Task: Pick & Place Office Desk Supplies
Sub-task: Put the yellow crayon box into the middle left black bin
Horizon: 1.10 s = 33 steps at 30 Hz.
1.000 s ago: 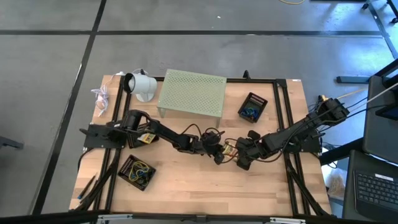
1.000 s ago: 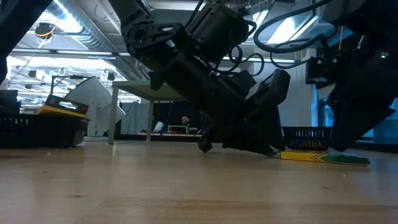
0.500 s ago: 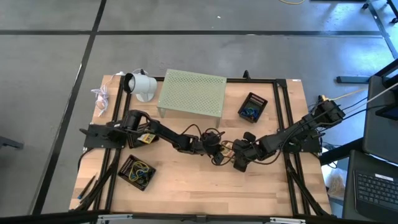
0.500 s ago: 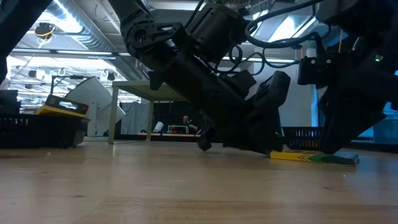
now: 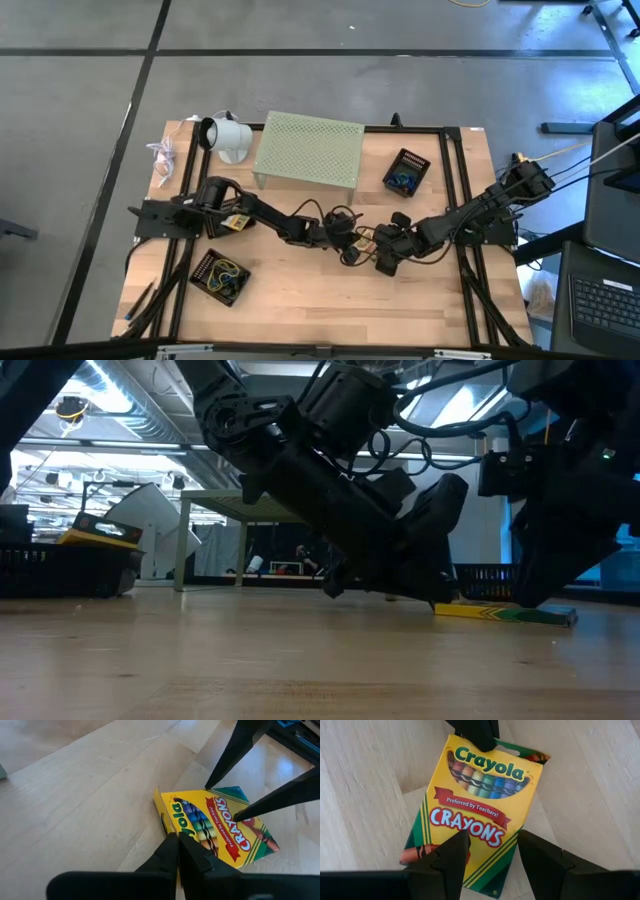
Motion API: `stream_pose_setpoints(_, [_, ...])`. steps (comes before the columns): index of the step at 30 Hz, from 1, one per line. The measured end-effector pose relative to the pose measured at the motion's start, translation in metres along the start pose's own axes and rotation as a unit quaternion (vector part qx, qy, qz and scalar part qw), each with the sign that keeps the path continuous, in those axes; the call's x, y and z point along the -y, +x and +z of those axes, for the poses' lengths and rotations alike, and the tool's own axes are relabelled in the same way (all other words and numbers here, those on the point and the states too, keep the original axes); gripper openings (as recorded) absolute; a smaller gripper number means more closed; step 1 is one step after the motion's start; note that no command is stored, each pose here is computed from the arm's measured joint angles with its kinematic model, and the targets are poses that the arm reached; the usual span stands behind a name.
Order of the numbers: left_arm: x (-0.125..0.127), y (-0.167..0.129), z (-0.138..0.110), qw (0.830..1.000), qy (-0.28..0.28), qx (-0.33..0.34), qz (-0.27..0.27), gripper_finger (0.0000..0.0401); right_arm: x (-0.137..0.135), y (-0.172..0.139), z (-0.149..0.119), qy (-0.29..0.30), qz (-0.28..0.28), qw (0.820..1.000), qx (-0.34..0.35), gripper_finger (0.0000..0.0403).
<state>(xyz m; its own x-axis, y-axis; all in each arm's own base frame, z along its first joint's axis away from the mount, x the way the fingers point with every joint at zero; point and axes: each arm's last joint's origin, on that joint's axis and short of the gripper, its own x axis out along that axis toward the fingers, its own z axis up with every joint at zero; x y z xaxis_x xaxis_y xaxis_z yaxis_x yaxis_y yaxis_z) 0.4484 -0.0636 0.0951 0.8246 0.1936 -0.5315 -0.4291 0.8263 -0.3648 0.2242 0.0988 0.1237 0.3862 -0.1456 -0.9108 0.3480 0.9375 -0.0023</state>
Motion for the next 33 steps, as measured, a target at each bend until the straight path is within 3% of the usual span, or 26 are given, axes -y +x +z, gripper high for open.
stream_pose_setpoints(14, [0.026,-0.039,0.030,0.995,0.095,0.009,-0.028,0.0001,-0.018,-0.052,0.031,-0.039,0.024,0.999,0.008,0.0180])
stream_pose_setpoints(24, [0.052,-0.106,0.058,0.984,0.179,0.018,0.000,0.0001,-0.026,-0.061,0.019,-0.059,0.008,0.998,-0.007,0.0180])
stream_pose_setpoints(33, [0.063,-0.166,0.080,0.979,0.198,0.041,0.023,0.0001,-0.032,-0.065,0.013,-0.068,0.001,0.998,0.013,0.0180])
